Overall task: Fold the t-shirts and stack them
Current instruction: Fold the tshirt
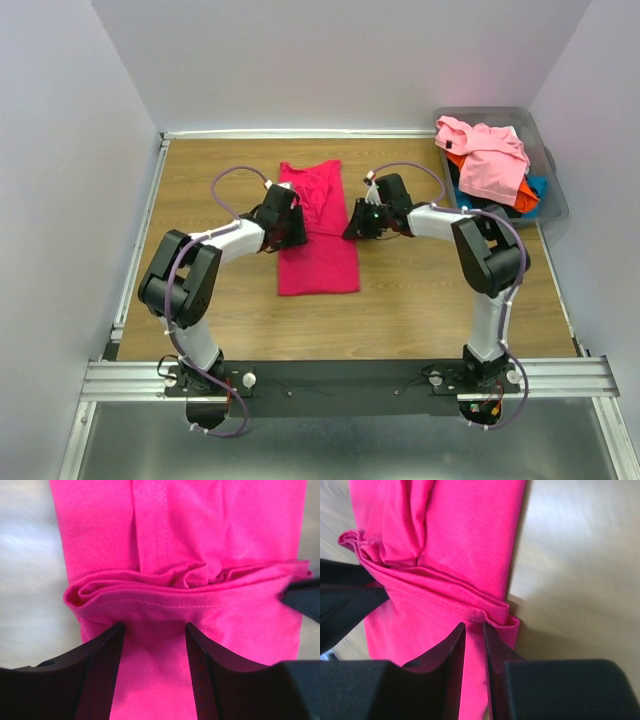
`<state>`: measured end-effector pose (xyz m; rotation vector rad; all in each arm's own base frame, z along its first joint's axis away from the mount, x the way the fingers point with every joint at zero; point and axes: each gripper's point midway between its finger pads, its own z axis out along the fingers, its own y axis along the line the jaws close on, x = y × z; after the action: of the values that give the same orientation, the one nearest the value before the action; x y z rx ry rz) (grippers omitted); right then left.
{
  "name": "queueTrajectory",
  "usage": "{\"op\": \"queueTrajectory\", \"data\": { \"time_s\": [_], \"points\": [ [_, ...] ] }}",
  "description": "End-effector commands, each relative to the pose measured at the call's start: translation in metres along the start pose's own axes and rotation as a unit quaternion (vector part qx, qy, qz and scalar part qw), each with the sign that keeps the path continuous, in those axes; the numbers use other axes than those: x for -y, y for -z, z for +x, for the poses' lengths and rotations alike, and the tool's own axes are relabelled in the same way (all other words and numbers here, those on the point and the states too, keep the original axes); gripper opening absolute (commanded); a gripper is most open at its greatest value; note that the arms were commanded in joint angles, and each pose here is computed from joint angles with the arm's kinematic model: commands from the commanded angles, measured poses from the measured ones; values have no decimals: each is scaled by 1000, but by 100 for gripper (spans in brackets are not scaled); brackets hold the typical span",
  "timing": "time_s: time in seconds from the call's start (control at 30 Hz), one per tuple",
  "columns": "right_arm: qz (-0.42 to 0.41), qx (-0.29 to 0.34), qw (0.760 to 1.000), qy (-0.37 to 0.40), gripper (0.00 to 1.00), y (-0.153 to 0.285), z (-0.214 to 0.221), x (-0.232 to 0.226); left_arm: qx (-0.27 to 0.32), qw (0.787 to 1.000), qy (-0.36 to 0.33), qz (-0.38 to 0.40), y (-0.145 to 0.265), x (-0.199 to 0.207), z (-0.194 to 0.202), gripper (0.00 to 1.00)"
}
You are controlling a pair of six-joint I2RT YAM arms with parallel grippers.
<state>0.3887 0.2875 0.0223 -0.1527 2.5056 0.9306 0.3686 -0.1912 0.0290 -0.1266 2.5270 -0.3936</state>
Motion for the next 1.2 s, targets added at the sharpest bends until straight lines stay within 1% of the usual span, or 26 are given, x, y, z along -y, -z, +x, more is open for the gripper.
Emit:
{"op": "queueTrajectory", "data": {
  "time_s": [0.0,0.03,0.07,0.17,0.2,0.23,0.27,0.3,0.33,0.37,0.4,0.43,0.47,0.5,0.57,0.7,0.73,0.77,0.83,1.0,1.07,1.17],
  "points": [
    [109,-77,991,-22,29,30,69,53,-111,994,-9,13,20,3,88,61],
    [103,-79,991,-18,29,35,70,50,-107,994,-7,17,26,5,88,61],
    [95,-79,992,-7,30,39,68,45,-89,996,-7,22,36,7,81,61],
    [83,-63,995,11,32,49,49,30,-59,998,-15,0,50,3,60,61],
    [75,-43,996,20,32,52,29,20,-27,999,-24,1,57,8,35,61],
    [70,-31,997,20,32,55,18,16,-10,1000,-18,-1,61,5,18,62],
    [58,-19,998,22,32,57,5,7,16,1000,-14,10,69,12,-7,62],
    [49,4,999,23,32,61,-19,0,33,999,-13,13,74,11,-22,62],
    [40,15,999,23,32,62,-31,-4,50,999,-8,14,78,9,-36,61],
    [34,24,999,22,32,62,-42,-8,76,997,7,8,81,-2,-59,62],
    [25,29,999,22,32,62,-52,-11,96,995,12,13,85,-1,-77,62],
    [17,45,999,25,31,60,-73,-15,107,994,15,12,86,-7,-88,62],
    [8,46,999,23,31,56,-80,-16,118,992,23,26,83,-9,-105,61],
    [1,51,998,24,31,54,-89,-20,123,992,22,30,80,-10,-112,60],
    [-11,63,998,27,29,42,-113,-22,131,991,16,35,71,-12,-124,54],
    [-43,74,996,31,22,19,-143,-32,113,992,14,47,35,-15,-138,43],
    [-50,78,995,32,19,15,-150,-36,116,992,13,53,30,-14,-142,39],
    [-61,80,994,32,18,6,-158,-37,110,992,14,55,20,-15,-144,35],
    [-73,83,993,32,13,-2,-167,-39,109,992,12,58,10,-15,-147,33],
    [-100,80,991,22,9,-28,-177,-37,103,993,11,58,-19,-21,-155,31],
    [-106,77,991,14,7,-40,-178,-31,96,994,15,55,-33,-28,-154,31],
    [-118,70,991,2,6,-56,-177,-19,95,994,19,55,-44,-33,-159,30]
  ]
}}
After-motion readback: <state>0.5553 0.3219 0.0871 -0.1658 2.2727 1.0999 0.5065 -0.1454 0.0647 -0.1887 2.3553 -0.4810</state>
